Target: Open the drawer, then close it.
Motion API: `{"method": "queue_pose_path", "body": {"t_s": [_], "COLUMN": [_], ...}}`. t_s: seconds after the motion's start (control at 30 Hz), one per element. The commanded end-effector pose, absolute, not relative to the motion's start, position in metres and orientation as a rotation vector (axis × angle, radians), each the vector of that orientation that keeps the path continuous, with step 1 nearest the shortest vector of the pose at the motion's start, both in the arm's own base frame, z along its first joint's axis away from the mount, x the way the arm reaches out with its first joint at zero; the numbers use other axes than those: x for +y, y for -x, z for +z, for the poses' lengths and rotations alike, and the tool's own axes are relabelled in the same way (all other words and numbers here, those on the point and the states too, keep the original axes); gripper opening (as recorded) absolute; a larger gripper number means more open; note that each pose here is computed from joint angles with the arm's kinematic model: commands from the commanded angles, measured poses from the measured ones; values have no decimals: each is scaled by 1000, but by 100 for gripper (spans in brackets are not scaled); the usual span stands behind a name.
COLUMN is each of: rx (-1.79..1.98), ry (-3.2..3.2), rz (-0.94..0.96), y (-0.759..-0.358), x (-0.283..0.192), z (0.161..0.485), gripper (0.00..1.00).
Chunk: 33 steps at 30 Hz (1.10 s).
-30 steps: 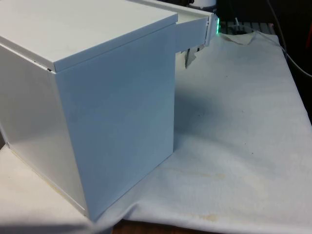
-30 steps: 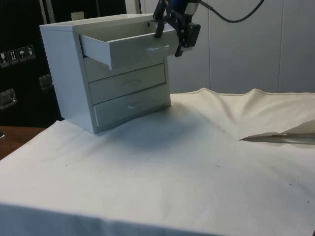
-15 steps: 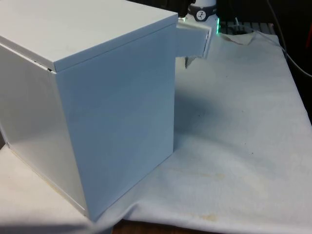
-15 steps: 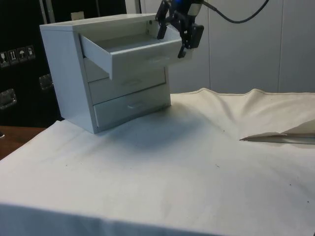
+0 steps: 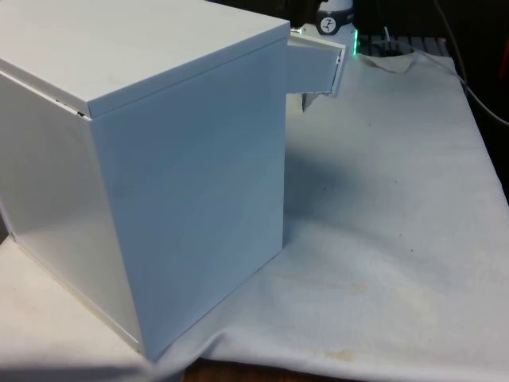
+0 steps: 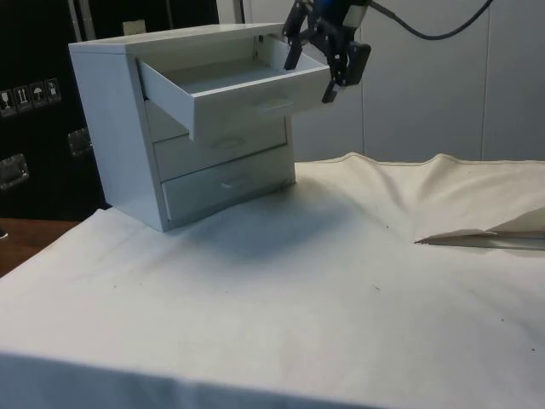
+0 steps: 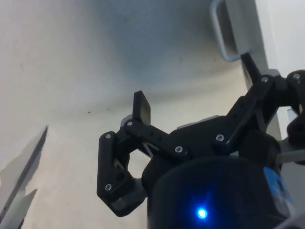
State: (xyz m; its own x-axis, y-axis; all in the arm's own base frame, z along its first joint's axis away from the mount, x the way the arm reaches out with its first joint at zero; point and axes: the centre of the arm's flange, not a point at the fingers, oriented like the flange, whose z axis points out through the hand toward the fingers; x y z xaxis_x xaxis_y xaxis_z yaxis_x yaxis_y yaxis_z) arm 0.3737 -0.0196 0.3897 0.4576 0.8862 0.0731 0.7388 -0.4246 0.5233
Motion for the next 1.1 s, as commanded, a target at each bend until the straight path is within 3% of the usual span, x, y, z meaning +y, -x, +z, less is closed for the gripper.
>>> {"method": "queue_pose_path", "body": {"t_s": [0.0, 1.07], "rx": [1353, 1413], "ry": [-2278, -2265], "rz": [477, 506], "y": [-369, -338], "x": [-19, 7], "z": [392, 385], "gripper": [100, 100]}}
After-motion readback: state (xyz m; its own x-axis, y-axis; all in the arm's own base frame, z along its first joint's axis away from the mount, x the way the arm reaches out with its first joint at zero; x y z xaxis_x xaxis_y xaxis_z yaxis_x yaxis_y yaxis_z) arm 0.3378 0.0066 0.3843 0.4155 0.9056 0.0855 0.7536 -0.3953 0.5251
